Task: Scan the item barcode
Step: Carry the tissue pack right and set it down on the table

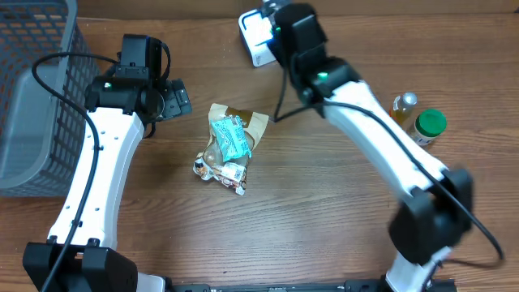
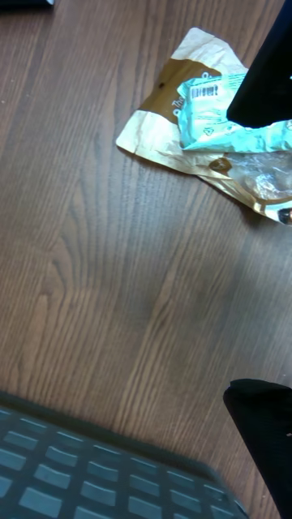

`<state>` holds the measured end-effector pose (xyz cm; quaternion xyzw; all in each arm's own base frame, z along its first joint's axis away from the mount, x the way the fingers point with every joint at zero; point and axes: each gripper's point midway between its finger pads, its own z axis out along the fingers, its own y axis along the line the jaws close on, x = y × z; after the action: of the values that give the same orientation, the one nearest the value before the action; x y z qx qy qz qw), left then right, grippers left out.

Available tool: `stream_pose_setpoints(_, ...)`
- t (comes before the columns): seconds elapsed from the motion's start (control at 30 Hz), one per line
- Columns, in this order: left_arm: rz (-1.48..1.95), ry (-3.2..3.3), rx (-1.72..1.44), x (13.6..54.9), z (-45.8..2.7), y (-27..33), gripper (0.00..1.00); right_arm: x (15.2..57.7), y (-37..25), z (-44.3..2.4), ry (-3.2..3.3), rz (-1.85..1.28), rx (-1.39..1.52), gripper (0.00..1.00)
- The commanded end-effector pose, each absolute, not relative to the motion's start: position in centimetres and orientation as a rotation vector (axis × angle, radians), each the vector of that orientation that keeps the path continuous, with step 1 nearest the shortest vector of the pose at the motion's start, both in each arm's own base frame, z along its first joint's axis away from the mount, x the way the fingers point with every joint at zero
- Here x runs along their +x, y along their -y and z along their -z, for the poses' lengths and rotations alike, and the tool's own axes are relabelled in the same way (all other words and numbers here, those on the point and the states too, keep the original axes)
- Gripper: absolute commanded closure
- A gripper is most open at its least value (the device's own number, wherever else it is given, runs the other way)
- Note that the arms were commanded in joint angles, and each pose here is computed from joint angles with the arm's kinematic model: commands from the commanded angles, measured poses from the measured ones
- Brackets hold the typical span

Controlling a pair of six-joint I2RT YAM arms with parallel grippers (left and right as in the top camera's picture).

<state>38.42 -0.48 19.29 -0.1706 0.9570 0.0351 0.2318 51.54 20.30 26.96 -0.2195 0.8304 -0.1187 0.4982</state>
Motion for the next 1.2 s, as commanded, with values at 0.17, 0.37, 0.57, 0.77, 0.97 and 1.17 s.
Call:
stream_pose_setpoints(0.17,-0.103,-2.626,-0.431,38.6,-19.7,0.6,0.01,42.0,-17.2,-18.7,-2.612,-0.012,-0.352,0.96)
stream_pose_setpoints(0.37,-0.103,-2.626,-0.431,38.6,-19.7,0.6,0.00,35.0,-14.3,-11.9,-2.984,0.008,-0.201,0.96)
stream_pose_setpoints(0.57,-0.103,-2.627,-0.430,38.6,-19.7,0.6,0.00,31.3,-11.7,-6.9,-3.124,0.123,-0.190,0.96)
stream_pose_setpoints(0.77,-0.103,-2.626,-0.431,38.6,-19.7,0.6,0.01,30.0,-8.5,-4.2,-3.159,0.246,-0.113,0.96)
stream_pose_setpoints(0.97,-0.103,-2.626,-0.431,38.6,-19.7,0.6,0.01,30.4,-4.4,-4.0,-3.143,0.358,0.182,0.04)
stream_pose_setpoints(1.17,-0.103,-2.626,-0.431,38.6,-19.7,0.6,0.00,30.6,-4.6,-5.3,-3.160,0.286,0.224,0.00)
